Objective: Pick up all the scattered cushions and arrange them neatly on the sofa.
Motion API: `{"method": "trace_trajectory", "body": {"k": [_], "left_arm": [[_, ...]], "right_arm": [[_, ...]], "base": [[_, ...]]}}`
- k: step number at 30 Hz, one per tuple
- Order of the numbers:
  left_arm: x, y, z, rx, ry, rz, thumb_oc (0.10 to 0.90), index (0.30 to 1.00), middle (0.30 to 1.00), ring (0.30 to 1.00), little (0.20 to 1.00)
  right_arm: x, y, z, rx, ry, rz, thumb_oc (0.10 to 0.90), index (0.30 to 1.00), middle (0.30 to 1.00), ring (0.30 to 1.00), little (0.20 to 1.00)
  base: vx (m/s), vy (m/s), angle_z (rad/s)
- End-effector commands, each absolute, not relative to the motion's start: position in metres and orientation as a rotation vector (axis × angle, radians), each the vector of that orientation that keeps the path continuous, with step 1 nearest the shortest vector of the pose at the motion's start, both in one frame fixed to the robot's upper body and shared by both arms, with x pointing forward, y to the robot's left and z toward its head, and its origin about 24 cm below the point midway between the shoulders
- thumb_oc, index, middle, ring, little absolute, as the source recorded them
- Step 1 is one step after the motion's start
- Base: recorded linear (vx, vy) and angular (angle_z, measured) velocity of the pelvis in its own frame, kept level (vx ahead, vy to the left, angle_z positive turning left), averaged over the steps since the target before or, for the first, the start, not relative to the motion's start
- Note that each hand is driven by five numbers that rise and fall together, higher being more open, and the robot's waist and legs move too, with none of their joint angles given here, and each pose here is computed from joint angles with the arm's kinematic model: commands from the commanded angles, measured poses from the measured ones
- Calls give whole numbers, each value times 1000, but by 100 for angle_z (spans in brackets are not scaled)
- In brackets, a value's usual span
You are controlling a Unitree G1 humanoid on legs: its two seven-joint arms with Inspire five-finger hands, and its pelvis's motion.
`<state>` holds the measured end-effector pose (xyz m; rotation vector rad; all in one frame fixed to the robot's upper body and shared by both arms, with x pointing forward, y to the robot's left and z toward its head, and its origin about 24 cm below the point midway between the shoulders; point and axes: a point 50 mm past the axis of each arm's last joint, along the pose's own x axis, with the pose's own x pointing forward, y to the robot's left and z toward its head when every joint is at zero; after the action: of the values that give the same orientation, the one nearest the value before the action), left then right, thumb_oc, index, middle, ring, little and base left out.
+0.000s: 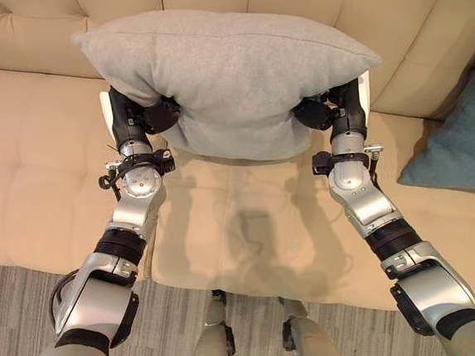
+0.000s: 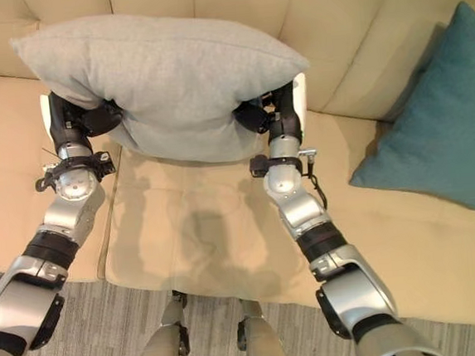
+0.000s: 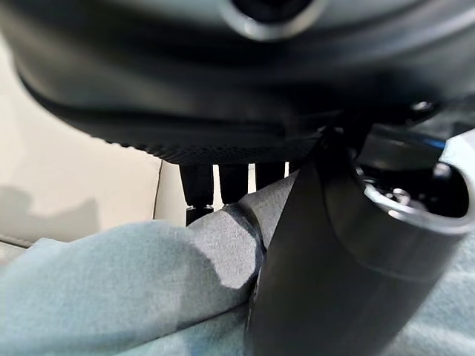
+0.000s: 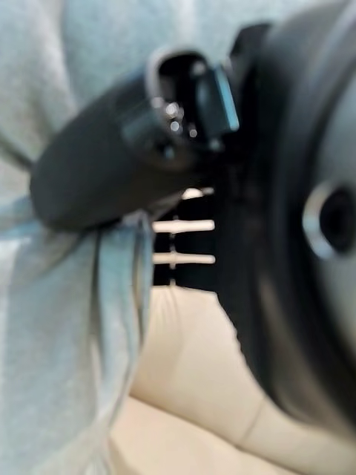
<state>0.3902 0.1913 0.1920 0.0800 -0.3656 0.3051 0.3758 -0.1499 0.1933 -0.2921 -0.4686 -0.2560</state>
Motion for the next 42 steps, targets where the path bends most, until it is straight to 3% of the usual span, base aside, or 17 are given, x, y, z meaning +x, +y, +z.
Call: {"method": "trace_trajectory", "body": {"k": [1, 2, 4, 8, 18, 29, 37, 42], "left_arm": [[389, 124, 267, 83, -685, 88, 800, 900, 900, 900, 900], [389, 124, 267, 83, -686, 88, 800, 900, 900, 900, 900], [390, 130, 273, 98, -694, 147, 800, 900, 900, 900, 900], [391, 143, 273, 40, -682, 232, 800, 900, 900, 900, 900], [389, 203, 241, -15, -560, 323, 800, 900, 900, 900, 900], [369, 257, 198, -48, -466, 470, 800, 900, 900, 900, 900], [312, 253, 105, -32, -307, 431, 800, 900, 900, 900, 900], [251, 258, 35, 40, -72, 386, 800, 900, 900, 900, 900]], "right_arm": [[364, -90, 261, -308, -819, -122, 518, 476, 476, 476, 476], [364, -90, 261, -309, -820, -122, 546, 519, 519, 519, 519], [367, -98, 266, -380, -838, -222, 800, 900, 900, 900, 900], [374, -127, 274, -439, -821, -418, 800, 900, 900, 900, 900], [377, -190, 249, -380, -644, -596, 800, 900, 900, 900, 900], [361, -229, 206, -408, -524, -665, 800, 900, 900, 900, 900], [308, -256, 115, -415, -300, -566, 800, 900, 900, 900, 900], [246, -290, 43, -500, -9, -522, 800, 900, 900, 900, 900]], "base": [[0, 0, 0], [0, 0, 0], [0, 0, 0], [0, 0, 0], [10, -3, 0], [7, -4, -1], [56, -9, 0], [51, -6, 11]]}}
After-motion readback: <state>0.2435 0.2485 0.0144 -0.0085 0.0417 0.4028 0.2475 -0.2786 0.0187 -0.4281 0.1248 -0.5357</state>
